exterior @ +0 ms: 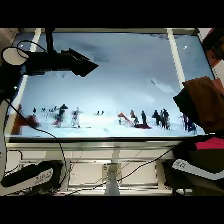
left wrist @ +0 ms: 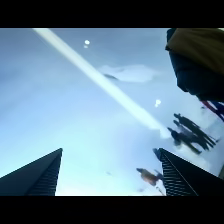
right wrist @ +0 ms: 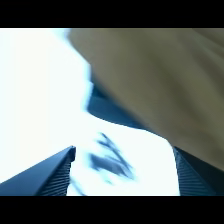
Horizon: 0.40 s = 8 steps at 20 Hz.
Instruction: Fold the clothes and pants, and hang the long-sleeved shirts on hangers.
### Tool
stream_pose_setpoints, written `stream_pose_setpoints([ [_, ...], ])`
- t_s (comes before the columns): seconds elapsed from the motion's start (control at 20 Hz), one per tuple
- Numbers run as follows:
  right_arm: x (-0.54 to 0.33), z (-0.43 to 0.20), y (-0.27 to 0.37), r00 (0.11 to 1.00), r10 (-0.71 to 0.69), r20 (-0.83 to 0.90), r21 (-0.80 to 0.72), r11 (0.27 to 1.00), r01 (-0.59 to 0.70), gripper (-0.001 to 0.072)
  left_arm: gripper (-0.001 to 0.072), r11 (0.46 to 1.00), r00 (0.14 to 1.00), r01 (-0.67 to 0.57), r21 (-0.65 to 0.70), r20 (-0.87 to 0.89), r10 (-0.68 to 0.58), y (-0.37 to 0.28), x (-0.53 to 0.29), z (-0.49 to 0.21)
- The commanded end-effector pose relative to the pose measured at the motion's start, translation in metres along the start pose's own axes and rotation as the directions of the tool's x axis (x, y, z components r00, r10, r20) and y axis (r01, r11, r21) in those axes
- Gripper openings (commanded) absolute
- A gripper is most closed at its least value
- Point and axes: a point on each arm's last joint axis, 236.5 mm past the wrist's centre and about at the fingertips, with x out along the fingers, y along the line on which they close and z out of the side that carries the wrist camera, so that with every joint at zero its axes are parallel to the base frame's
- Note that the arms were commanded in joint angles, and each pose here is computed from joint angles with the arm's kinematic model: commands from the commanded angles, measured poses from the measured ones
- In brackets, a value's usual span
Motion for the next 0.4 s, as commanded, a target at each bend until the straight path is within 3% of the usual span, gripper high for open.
stream_pose_setpoints([
  [0.0,-0.064,0.029,0.117,0.874,0.430,0.225,-0.099,0.903,-0.418,0.0500,0.0706,1.000,1.000,-0.004,0.004,-0.004,0.004,0.001,0.000,-0.001],
  [0.1,-0.090,0.018,0.157,0.815,0.530,0.235,-0.185,0.848,-0.497,0.0162,0.0707,1.000,1.000,-0.004,0.004,-0.004,0.004,0.001,0.000,-0.001],
  [0.15,-0.096,0.009,0.172,0.804,0.553,0.220,-0.222,0.831,-0.511,0.0052,0.0707,1.000,1.000,-0.004,0.004,-0.004,0.004,0.001,0.000,-0.001],
  [0.2,-0.100,-0.001,0.186,0.795,0.574,0.196,-0.259,0.813,-0.522,0.0021,0.0707,1.000,1.000,-0.004,0.004,-0.004,0.004,0.001,0.000,-0.001],
  [0.35,-0.104,-0.031,0.222,0.774,0.624,0.112,-0.327,0.758,-0.564,0.0021,0.0707,1.000,1.000,-0.004,0.004,-0.004,0.004,0.001,0.000,-0.001],
])
